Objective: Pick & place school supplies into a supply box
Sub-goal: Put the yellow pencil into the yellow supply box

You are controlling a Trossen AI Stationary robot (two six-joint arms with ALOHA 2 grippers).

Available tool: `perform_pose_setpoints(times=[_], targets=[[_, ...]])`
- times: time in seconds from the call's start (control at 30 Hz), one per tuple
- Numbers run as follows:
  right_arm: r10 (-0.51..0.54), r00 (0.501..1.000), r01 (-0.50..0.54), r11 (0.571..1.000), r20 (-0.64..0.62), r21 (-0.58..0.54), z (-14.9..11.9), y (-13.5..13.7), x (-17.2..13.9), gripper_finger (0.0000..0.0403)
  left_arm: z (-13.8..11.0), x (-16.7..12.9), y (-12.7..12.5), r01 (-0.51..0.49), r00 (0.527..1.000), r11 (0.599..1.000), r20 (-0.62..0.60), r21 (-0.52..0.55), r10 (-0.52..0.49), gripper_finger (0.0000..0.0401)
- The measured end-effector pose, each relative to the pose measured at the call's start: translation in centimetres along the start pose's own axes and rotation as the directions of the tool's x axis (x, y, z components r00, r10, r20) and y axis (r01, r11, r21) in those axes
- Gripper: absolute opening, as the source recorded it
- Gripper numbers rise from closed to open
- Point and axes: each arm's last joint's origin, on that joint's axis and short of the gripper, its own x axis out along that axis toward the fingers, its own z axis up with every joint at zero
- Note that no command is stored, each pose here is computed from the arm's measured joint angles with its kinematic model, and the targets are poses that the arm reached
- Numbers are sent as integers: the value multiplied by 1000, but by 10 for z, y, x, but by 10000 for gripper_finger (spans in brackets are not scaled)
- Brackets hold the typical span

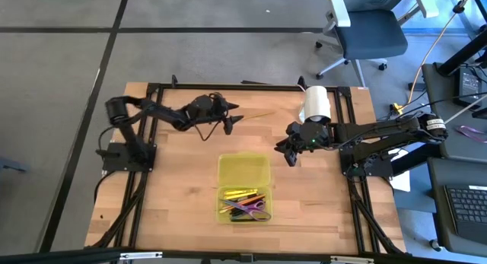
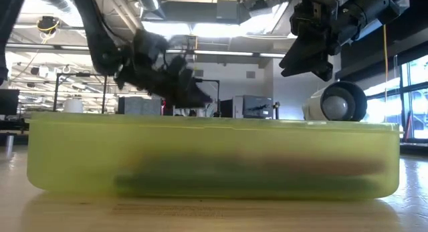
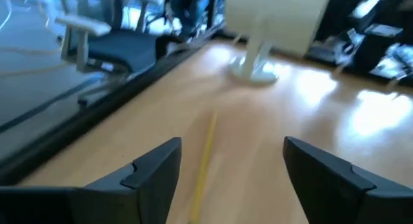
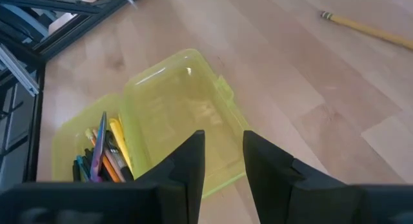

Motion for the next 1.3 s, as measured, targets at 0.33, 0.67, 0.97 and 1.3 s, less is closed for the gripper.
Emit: perform_pose_setpoints(times=[0.33,0.67,0.97,1.3], targets=[[-2,1000,2,1000,-4,17,0,0,0,109,-41,30,21,8,995,1000,-99,-10,-9,262],[-9,1000,10,999,-18,41,-2,-1,0,109,-54,46,23,1,987,999,-160,38,5,254],[-9,1000,10,999,-19,40,-2,-1,0,109,-64,45,18,-63,957,986,-272,153,103,212],[-9,1000,10,999,-19,40,-2,-1,0,109,-69,44,5,-42,942,973,-315,228,115,116]])
